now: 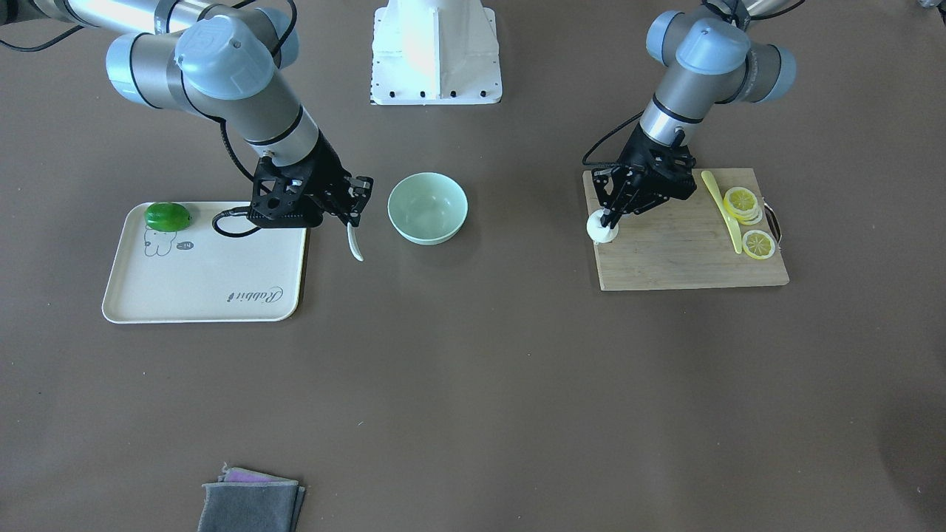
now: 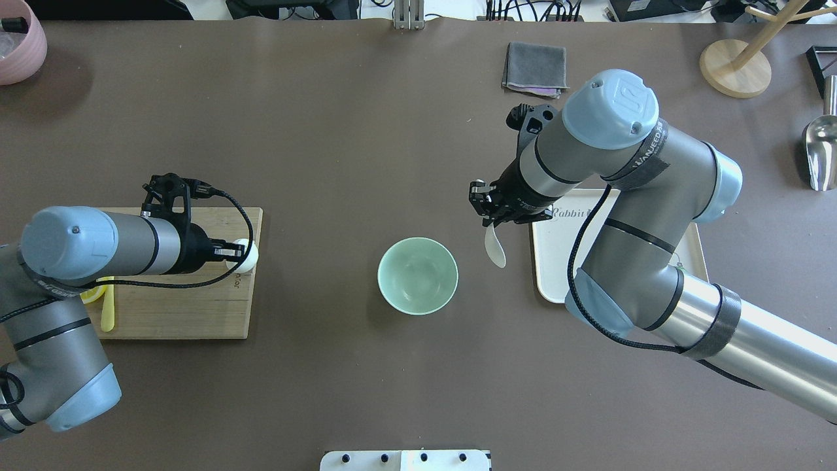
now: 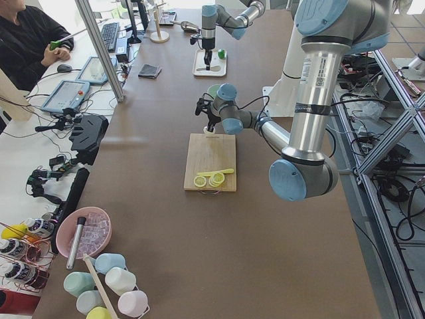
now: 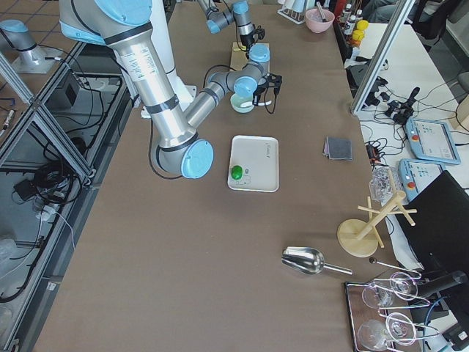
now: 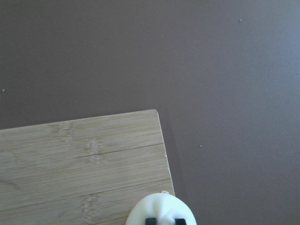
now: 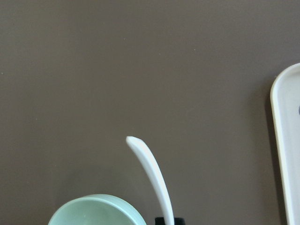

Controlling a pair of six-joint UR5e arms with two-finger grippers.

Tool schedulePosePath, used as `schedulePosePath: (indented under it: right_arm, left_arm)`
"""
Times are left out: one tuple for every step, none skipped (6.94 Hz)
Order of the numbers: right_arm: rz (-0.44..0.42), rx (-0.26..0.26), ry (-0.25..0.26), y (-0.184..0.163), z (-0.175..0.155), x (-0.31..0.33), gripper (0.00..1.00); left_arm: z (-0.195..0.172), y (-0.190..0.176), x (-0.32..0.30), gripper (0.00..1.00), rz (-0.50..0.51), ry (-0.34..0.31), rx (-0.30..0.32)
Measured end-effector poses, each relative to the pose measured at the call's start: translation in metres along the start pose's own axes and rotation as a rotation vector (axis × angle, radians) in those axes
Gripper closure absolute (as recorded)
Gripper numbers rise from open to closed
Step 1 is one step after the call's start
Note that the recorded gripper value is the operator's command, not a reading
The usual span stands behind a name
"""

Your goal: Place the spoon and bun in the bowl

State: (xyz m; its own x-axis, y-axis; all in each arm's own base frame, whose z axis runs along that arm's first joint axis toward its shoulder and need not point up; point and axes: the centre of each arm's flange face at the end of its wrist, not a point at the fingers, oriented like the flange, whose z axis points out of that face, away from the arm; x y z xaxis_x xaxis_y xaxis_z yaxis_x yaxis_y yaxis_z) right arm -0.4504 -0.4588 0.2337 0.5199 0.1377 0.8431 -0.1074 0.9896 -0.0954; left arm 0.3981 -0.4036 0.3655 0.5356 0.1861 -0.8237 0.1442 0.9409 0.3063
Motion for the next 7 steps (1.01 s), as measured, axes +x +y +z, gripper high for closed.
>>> schedulePosePath:
  right_arm:
    - [-0.006,-0.002,-0.005,0.008,0.003,-0.01,1.0]
    - [-0.014,0.004,-0.008,0.019,0.009,-0.024,1.0]
    - [-0.022,0.013,-0.008,0.033,0.017,-0.042,1.0]
    - [-0.025,0.024,0.0,0.045,0.028,-0.06,1.0]
    - [-0.024,0.035,0.012,0.051,0.04,-0.075,1.0]
    - [-0.023,0.038,0.023,0.054,0.049,-0.082,0.89]
    - [-0.022,0.036,0.032,0.054,0.055,-0.082,0.01]
  left_arm:
    - [-0.012,-0.015,0.006,1.0,-0.012,0.015,-0.004]
    - [-0.019,-0.027,0.01,1.0,-0.019,0.021,-0.001]
    - [-0.024,-0.037,0.012,1.0,-0.022,0.023,0.005]
    - [-0.029,-0.045,0.012,1.0,-0.026,0.03,0.004]
    - [-0.033,-0.05,0.01,1.0,-0.031,0.036,0.001]
    - [-0.035,-0.052,0.01,1.0,-0.033,0.039,0.0]
    - [-0.035,-0.053,0.01,1.0,-0.034,0.041,-0.001]
